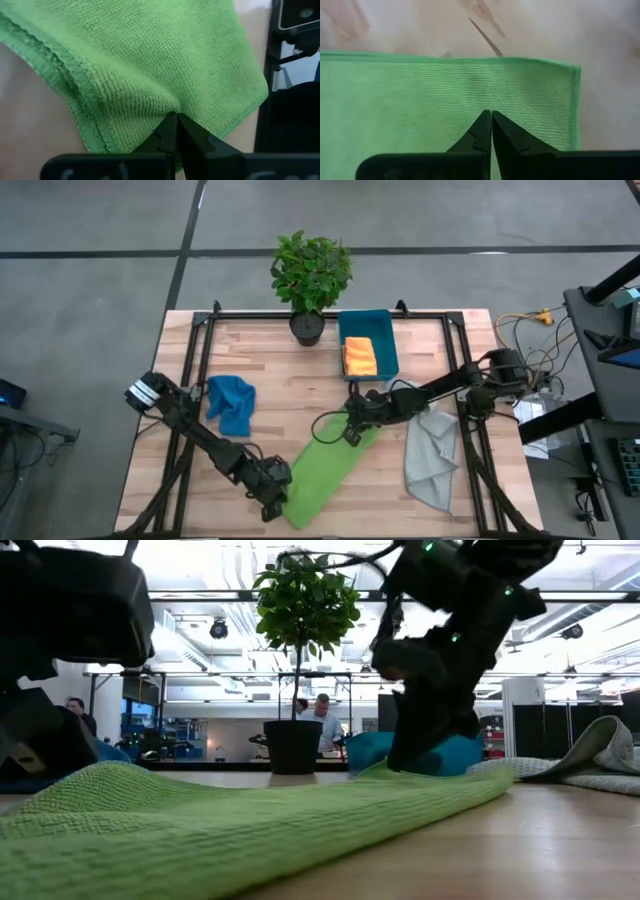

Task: Fold microfiber towels
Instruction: Fold the green microfiber towel

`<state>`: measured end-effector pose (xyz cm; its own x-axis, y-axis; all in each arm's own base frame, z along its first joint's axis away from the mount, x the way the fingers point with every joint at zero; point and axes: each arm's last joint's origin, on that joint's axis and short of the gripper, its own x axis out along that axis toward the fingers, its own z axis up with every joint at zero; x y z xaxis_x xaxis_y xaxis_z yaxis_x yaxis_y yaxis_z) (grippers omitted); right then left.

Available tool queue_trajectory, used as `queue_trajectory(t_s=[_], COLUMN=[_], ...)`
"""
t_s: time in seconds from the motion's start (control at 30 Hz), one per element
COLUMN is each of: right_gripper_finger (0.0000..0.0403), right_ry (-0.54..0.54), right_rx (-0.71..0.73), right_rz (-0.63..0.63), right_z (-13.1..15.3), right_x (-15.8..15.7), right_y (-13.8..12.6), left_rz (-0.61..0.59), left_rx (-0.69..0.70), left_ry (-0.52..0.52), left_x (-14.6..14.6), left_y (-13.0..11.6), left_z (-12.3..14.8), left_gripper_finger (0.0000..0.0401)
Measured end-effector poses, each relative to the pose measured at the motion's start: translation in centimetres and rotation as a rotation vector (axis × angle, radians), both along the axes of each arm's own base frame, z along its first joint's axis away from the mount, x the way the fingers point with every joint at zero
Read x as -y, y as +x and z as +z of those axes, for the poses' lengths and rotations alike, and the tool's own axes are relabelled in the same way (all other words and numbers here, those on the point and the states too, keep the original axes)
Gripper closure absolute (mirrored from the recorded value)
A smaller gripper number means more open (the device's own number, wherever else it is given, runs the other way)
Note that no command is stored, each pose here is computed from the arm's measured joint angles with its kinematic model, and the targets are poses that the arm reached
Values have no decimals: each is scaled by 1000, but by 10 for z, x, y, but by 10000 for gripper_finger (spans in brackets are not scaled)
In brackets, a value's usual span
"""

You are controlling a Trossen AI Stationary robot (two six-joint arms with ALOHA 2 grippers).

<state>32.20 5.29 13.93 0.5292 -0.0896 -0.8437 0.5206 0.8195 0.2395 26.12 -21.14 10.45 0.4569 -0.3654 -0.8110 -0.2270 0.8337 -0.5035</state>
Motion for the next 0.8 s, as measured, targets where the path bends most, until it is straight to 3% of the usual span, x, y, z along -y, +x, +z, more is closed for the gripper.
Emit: queue_trajectory(t_s=[0.23, 0.53, 0.8], right_gripper_finger=[394, 394, 394], right_ry=[-21, -173, -247], right_rx=[-150, -148, -175], right_rz=[-23, -2, -41], right_z=[-19, -22, -18], right_x=[-9, -12, 11], right_y=[27, 88, 115], left_rz=[-4, 33, 221], left_rx=[17, 80, 105], left_ry=[-19, -11, -36], left_x=[11, 17, 16], left_y=[13, 22, 28], left_z=[4, 15, 19], left_gripper_finger=[401, 401, 401])
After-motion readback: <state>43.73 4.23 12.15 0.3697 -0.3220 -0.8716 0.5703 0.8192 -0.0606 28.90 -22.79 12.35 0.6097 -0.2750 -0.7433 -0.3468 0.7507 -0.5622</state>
